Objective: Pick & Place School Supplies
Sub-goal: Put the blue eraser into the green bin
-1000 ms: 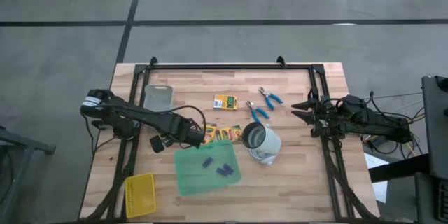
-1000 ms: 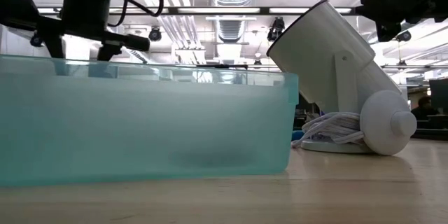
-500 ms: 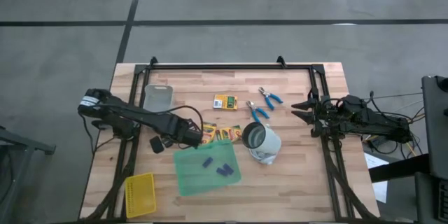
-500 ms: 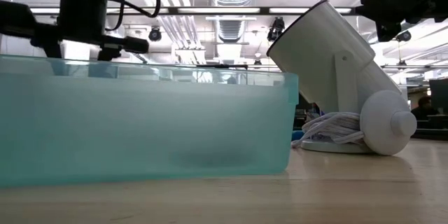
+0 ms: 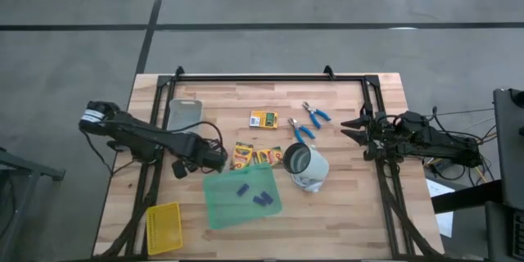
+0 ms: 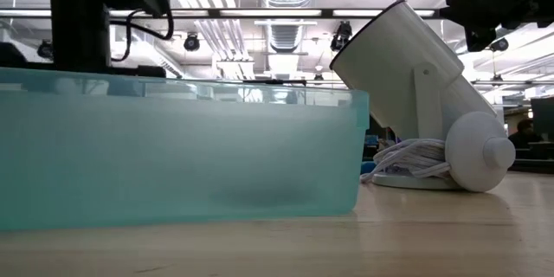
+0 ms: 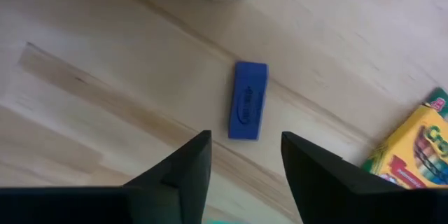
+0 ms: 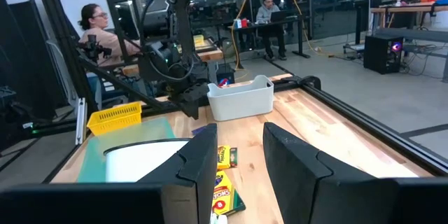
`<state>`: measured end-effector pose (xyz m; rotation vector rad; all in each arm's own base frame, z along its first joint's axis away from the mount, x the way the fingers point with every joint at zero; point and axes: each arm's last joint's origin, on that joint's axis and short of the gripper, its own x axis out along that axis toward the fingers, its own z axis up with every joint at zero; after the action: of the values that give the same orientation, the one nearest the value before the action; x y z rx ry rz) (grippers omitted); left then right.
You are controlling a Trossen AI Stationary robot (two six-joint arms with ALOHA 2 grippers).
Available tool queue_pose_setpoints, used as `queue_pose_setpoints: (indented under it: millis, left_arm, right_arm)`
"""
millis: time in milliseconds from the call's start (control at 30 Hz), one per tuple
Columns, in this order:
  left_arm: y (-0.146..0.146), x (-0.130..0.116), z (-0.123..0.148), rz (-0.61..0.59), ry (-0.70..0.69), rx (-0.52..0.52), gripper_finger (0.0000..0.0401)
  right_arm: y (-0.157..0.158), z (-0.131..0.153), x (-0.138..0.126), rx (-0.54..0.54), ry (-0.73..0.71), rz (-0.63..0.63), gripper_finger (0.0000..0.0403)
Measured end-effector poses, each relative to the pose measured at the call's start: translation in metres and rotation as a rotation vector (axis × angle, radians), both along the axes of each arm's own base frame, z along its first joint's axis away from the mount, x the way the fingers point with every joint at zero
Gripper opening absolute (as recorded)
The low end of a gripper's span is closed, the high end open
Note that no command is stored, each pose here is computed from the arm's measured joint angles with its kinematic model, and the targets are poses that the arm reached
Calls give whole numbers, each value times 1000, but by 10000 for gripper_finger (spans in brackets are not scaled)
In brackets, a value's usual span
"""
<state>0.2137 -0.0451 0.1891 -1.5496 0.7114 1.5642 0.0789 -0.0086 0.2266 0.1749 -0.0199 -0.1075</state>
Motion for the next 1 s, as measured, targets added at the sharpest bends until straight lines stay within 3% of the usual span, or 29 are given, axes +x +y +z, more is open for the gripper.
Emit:
queue_pose_setpoints:
  millis: [367,600,1000]
  left_arm:
    - [2,-6,-22,-5,-52,-2,254]
    - [4,-8,-32,-70,-67,40,252]
    - [11,-9,-43,-75,-97,0,250]
  right_arm:
    - [0,0,0,0,0,0,114]
    - [0,0,0,0,0,0,114]
    - [0,0,0,0,0,-1,114]
